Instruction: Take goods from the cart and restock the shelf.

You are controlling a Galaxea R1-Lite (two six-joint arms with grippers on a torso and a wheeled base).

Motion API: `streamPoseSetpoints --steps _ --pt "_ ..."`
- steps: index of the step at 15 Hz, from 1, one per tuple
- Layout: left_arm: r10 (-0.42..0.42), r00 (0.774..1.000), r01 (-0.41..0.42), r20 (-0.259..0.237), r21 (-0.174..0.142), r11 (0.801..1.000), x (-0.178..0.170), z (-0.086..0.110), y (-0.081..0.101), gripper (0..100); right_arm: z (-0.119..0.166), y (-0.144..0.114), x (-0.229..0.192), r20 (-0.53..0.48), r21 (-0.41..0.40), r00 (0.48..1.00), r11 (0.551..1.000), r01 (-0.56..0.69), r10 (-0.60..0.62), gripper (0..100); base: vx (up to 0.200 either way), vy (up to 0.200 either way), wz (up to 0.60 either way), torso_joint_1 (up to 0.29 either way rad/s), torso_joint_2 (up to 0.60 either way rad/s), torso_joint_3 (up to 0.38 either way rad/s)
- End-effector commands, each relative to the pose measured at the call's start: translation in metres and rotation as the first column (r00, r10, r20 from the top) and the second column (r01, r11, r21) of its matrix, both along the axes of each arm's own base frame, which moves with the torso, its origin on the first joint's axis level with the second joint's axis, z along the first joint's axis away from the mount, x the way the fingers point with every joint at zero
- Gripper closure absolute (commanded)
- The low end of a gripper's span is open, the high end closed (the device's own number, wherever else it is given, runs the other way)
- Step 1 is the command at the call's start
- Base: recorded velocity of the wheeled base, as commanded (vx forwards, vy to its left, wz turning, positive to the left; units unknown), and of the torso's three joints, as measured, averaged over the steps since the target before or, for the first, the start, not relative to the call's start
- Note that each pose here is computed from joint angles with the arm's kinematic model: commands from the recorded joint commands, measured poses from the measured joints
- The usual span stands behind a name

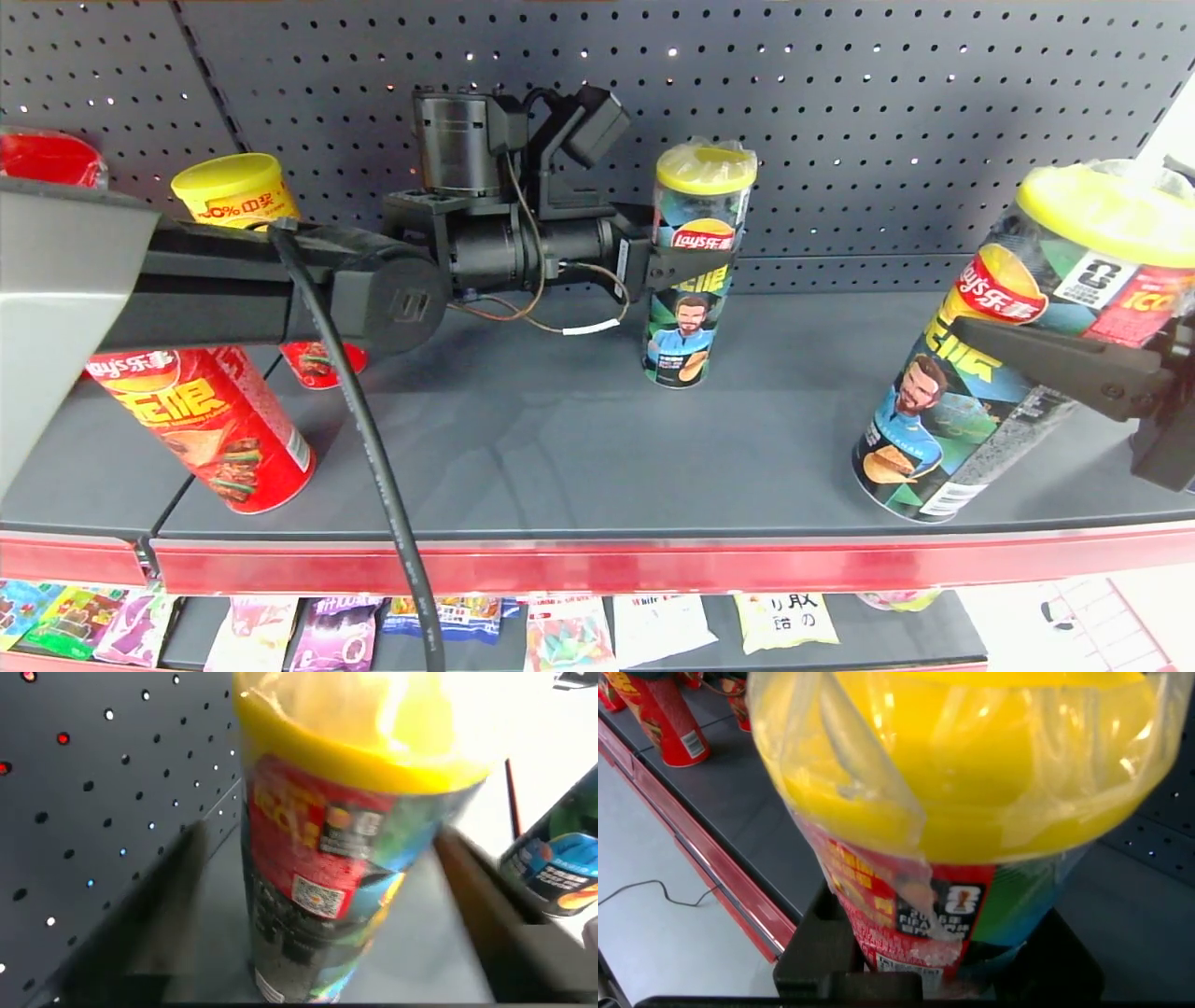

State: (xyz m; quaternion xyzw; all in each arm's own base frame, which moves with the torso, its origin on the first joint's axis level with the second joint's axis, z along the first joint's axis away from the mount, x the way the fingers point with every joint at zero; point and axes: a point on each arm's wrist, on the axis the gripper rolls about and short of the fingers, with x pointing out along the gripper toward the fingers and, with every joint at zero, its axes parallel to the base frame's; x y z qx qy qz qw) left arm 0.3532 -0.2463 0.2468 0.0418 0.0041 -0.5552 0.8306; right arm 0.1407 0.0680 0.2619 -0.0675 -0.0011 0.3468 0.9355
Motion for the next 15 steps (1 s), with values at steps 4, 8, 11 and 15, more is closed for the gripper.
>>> streamPoseSetpoints --steps 4,8,11,15 --pt "-0.024 1.0 0.024 0.005 -0.003 1.0 -0.005 0.0 -0.013 100 0.0 0.0 0.0 -0.01 0.01 1.0 1.0 0.002 -0.002 100 0.0 0.0 0.0 0.0 0.0 0.0" --pt "-0.041 0.999 0.041 0.003 -0.003 0.999 -0.027 0.01 -0.008 100 0.001 0.0 0.001 -0.005 0.012 1.0 1.0 0.002 -0.002 100 0.0 0.0 0.0 0.0 0.0 0.0" --pt "-0.072 0.996 0.073 -0.044 0.029 0.997 -0.07 0.009 0.003 100 0.002 0.0 0.0 -0.001 0.014 1.0 1.0 0.0 0.0 100 0.0 0.0 0.0 0.0 0.0 0.0" --pt "-0.071 0.996 0.074 -0.061 0.047 0.996 -0.105 0.009 0.012 100 0.004 0.0 0.0 0.004 0.016 1.0 1.0 -0.001 0.001 100 0.0 0.0 0.0 0.0 0.0 0.0"
